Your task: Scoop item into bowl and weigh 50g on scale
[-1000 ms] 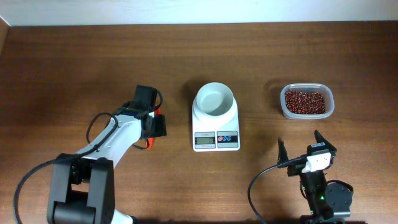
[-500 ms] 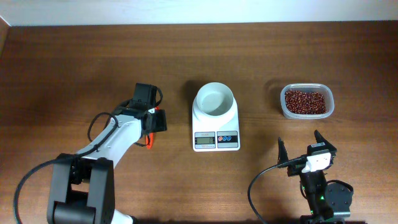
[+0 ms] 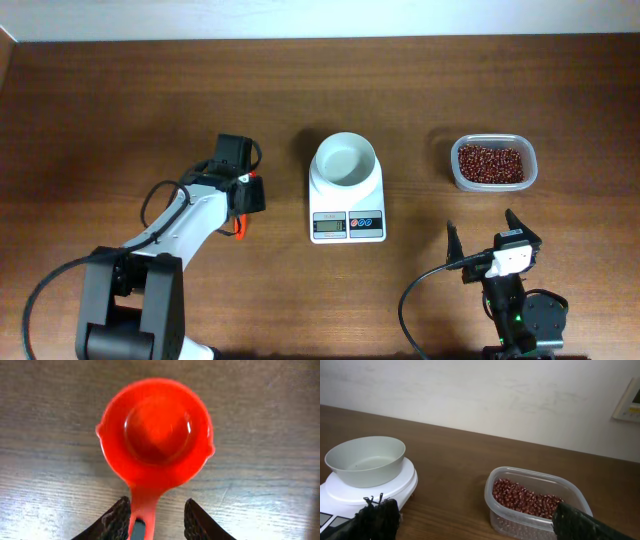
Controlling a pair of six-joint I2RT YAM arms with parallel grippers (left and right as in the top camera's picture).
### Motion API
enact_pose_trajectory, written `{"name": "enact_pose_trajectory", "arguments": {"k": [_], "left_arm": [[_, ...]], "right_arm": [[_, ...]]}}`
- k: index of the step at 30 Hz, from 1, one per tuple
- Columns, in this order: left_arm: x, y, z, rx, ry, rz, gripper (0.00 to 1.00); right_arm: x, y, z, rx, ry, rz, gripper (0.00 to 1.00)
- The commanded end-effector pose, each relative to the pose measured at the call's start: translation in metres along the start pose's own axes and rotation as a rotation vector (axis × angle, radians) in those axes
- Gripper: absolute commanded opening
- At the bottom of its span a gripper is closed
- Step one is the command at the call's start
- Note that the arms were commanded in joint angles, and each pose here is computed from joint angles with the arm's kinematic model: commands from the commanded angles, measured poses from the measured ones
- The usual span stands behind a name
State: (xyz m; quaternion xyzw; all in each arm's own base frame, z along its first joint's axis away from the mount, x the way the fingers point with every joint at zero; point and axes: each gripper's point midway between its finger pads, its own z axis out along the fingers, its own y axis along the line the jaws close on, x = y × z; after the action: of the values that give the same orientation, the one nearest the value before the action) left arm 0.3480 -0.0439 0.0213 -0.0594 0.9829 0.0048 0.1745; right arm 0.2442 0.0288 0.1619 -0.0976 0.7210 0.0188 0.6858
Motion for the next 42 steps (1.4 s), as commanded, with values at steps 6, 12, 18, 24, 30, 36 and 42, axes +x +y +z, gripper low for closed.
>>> {"name": "enact_pose_trajectory", "arguments": {"k": [6,12,18,24,30,36,42], "left_arm": [[0.007,0.012,0.013,-0.077,0.031,0.006,0.57],[0.007,0.008,0.018,-0.058,0.033,0.005,0.34],[0.004,0.003,0.011,-0.028,0.038,0.003,0.14],[-0.002,-0.004,-0.005,0.016,0.023,-0.027,0.12],[0.009,-0.001,-0.005,-0.001,0.068,-0.085,0.24],[0.011,-0.001,-0.005,-0.002,0.072,-0.085,0.37],[-0.002,-0.004,-0.008,0.01,0.036,-0.019,0.19]], "right_arm": [[0.002,0.0,0.0,0.0,0.004,0.0,0.99],[0.002,0.0,0.0,0.0,0.004,0.0,0.99],[0.002,0.0,0.0,0.0,0.004,0.0,0.99],[0.002,0.0,0.0,0.0,0.004,0.0,0.99],[0.002,0.0,0.0,0.0,0.004,0.0,0.99],[0.002,0.0,0.0,0.0,0.004,0.0,0.99],[0.002,0.0,0.0,0.0,0.004,0.0,0.99]]}}
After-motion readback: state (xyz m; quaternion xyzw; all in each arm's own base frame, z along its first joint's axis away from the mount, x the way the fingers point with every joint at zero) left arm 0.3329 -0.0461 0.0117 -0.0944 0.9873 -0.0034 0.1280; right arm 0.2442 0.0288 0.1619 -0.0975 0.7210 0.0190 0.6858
